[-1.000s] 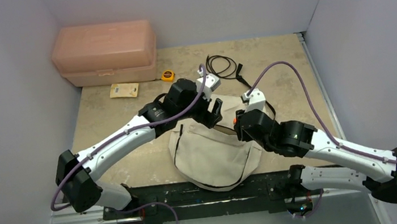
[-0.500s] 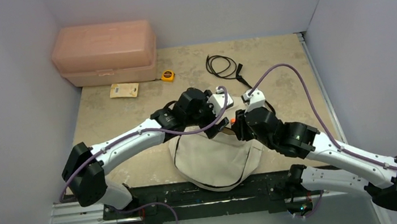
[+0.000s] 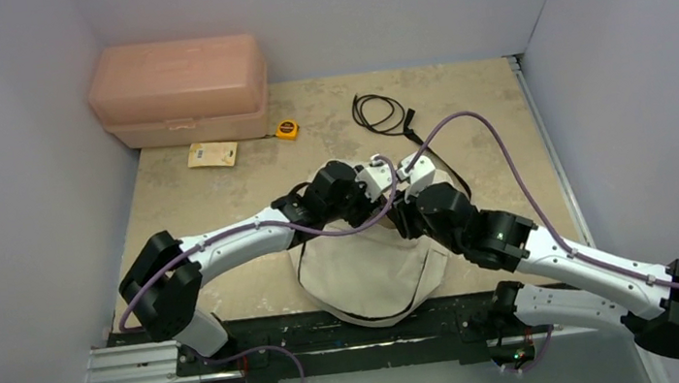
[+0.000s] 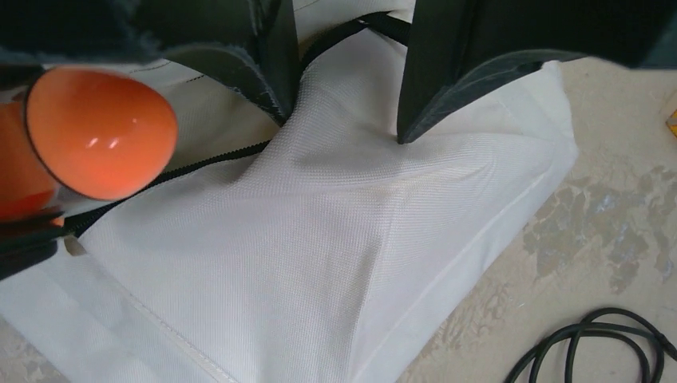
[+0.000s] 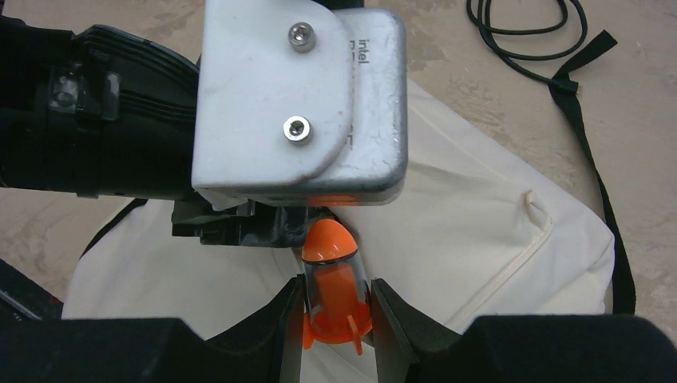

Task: Pack the student bag
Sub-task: Place the stationery in the student bag.

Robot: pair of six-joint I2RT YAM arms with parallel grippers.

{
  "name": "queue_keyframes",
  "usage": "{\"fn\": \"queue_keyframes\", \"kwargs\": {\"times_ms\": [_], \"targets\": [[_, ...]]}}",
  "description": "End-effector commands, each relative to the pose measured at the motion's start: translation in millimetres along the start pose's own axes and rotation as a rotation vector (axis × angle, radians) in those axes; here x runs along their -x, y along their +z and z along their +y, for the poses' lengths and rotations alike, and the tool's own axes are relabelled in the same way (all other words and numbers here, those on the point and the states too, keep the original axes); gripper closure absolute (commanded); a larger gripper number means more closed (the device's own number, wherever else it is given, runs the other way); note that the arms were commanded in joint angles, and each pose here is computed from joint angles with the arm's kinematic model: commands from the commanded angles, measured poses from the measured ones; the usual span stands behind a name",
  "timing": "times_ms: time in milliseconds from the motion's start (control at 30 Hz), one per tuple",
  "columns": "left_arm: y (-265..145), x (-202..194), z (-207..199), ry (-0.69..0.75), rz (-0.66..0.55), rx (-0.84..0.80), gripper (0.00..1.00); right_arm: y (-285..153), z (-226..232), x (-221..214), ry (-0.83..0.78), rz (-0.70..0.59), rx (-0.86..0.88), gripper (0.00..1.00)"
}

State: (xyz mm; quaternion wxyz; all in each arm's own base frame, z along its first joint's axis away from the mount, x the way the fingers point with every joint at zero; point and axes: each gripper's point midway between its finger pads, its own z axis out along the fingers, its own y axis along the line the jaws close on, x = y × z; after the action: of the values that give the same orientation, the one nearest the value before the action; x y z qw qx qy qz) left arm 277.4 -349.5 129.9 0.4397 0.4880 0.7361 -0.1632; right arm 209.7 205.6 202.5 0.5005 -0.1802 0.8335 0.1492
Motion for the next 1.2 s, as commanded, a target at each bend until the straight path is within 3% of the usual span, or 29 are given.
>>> {"fn": "queue_keyframes", "kwargs": {"times_ms": [0,167,333,633,767,900,1033,1167], "targets": [[-11,36,30,-0.032,-0.139,0.132,0.60,5,12,19,-0.128,-0.053,0.071,1.00],[-24,51,25,-0.113,-0.167,0.035,0.80,14,33,21,-0.188,-0.066,0.168,1.00],[-30,43,17,-0.274,-0.127,-0.112,0.83,34,33,23,-0.169,-0.125,0.128,0.89],[-25,45,10,-0.436,-0.101,-0.219,0.88,60,36,7,-0.061,-0.171,0.105,0.90],[-33,52,11,-0.469,-0.083,-0.247,0.91,63,15,-11,-0.053,-0.188,0.016,0.72],[-40,59,13,-0.510,-0.067,-0.239,0.98,68,1,-20,-0.055,-0.173,-0.063,0.66],[-44,63,11,-0.538,-0.060,-0.251,1.00,68,-22,-17,0.031,-0.157,-0.231,0.50],[-47,64,8,-0.572,-0.065,-0.257,1.00,61,-33,-16,0.226,-0.141,-0.336,0.09]]}}
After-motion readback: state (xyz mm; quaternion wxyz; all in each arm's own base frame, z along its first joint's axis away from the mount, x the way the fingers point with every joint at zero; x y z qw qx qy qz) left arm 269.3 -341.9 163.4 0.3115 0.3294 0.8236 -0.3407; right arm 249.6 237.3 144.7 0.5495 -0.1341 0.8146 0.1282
